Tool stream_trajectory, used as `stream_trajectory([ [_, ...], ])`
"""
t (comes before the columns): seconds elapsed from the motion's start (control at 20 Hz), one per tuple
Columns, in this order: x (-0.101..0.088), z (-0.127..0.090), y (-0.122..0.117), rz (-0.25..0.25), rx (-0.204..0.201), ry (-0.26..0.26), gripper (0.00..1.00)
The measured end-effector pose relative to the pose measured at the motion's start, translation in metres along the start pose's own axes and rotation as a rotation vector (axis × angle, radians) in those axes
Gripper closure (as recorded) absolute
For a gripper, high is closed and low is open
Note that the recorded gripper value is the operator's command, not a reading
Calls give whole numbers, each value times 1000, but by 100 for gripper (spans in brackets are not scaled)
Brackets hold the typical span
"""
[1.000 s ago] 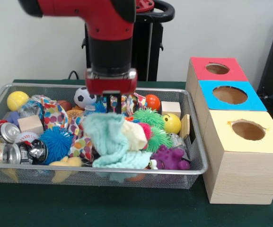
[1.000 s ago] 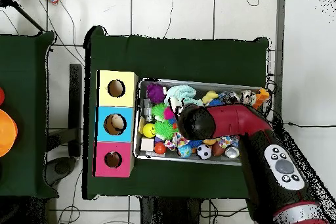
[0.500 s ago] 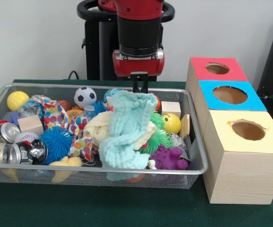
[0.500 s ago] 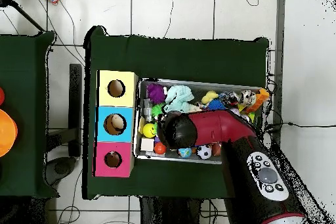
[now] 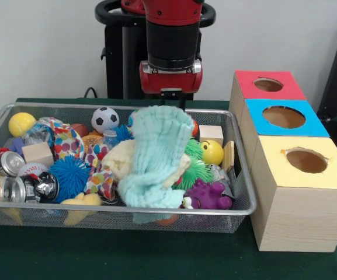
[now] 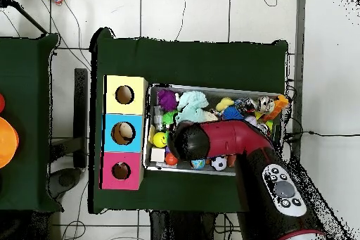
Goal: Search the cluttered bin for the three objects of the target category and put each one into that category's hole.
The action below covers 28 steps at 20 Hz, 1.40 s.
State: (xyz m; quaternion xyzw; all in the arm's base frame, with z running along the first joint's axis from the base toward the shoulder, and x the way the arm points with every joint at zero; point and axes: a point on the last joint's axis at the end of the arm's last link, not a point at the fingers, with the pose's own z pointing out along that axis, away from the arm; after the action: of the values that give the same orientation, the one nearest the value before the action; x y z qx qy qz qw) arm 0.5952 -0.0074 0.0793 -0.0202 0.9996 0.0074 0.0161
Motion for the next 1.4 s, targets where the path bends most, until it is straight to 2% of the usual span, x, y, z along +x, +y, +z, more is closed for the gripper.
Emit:
stream_trajectory([
  [0.45, 3, 0, -4, 16, 5, 8, 0],
  [0.85, 7, -6, -4, 65, -1, 28, 0],
  [1.15, 21, -35, -2, 116, -4, 105, 0],
  [1.3, 22, -52, -4, 134, 1, 146, 0],
  [1.35, 23, -64, -6, 143, 6, 177, 0],
  [1.4, 23, -66, -6, 144, 6, 183, 0],
])
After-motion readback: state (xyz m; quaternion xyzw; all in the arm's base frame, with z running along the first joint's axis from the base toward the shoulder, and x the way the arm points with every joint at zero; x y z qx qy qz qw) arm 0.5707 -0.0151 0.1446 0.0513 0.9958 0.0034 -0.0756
